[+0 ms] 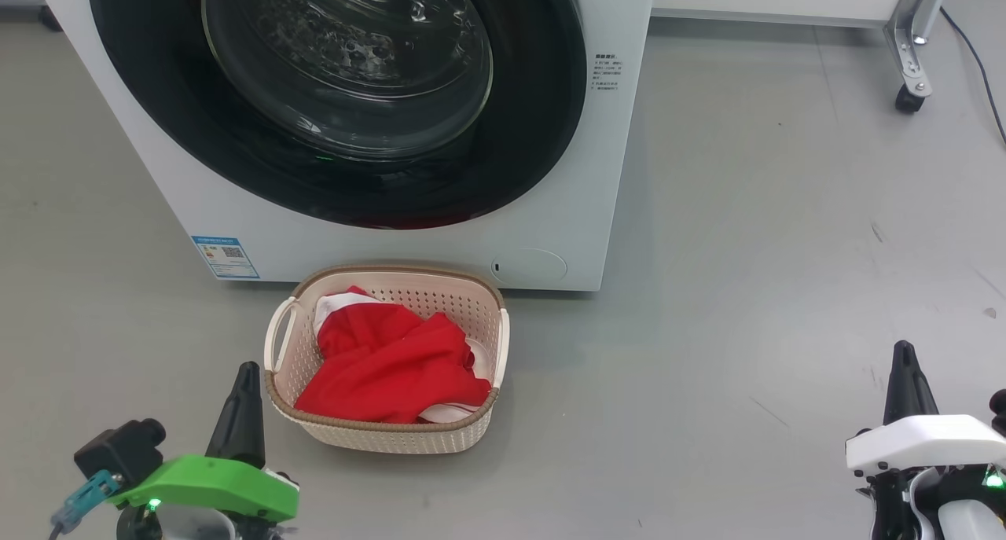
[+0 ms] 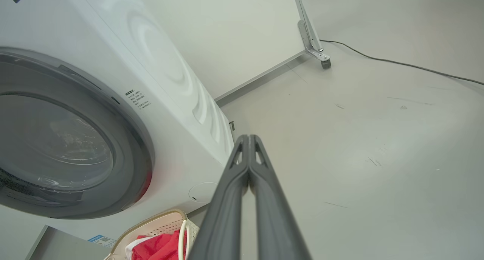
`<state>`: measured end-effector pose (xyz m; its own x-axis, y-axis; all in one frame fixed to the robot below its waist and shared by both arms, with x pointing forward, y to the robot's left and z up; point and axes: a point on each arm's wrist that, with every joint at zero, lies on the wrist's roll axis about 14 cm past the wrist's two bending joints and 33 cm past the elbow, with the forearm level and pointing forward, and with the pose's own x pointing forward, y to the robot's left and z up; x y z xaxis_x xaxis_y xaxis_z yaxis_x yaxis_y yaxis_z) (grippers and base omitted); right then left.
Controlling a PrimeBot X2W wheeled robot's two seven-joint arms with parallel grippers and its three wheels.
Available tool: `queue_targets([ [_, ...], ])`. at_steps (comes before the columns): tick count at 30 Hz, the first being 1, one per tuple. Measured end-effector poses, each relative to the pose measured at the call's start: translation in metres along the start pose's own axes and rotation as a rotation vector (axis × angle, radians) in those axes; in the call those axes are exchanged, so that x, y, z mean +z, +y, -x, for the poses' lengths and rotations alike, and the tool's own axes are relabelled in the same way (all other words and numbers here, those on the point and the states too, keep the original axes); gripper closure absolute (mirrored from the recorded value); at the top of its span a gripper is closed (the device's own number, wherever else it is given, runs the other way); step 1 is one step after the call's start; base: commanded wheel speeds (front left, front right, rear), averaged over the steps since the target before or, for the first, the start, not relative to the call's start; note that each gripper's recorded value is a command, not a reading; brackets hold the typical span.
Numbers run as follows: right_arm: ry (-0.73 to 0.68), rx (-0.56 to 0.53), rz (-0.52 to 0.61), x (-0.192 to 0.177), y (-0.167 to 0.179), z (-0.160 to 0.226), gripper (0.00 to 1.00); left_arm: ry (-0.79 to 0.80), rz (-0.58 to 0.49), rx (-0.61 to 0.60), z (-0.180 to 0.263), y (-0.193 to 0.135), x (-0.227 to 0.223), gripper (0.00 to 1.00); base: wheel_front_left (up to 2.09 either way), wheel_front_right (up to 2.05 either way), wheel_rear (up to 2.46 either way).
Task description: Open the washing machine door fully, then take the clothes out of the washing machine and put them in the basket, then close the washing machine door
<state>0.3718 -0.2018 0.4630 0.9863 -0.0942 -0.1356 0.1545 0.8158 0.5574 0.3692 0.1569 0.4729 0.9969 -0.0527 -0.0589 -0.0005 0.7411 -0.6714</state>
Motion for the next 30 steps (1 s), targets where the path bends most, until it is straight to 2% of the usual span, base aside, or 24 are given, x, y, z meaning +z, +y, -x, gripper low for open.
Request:
queue_targets([
  [30, 0.046, -0.015, -0.392, 0.000, -0.004, 0.000, 1.00, 0.013, 0.338, 0.052, -0.002, 0.011, 0.006, 1.00, 0.00, 0.00, 0.00],
])
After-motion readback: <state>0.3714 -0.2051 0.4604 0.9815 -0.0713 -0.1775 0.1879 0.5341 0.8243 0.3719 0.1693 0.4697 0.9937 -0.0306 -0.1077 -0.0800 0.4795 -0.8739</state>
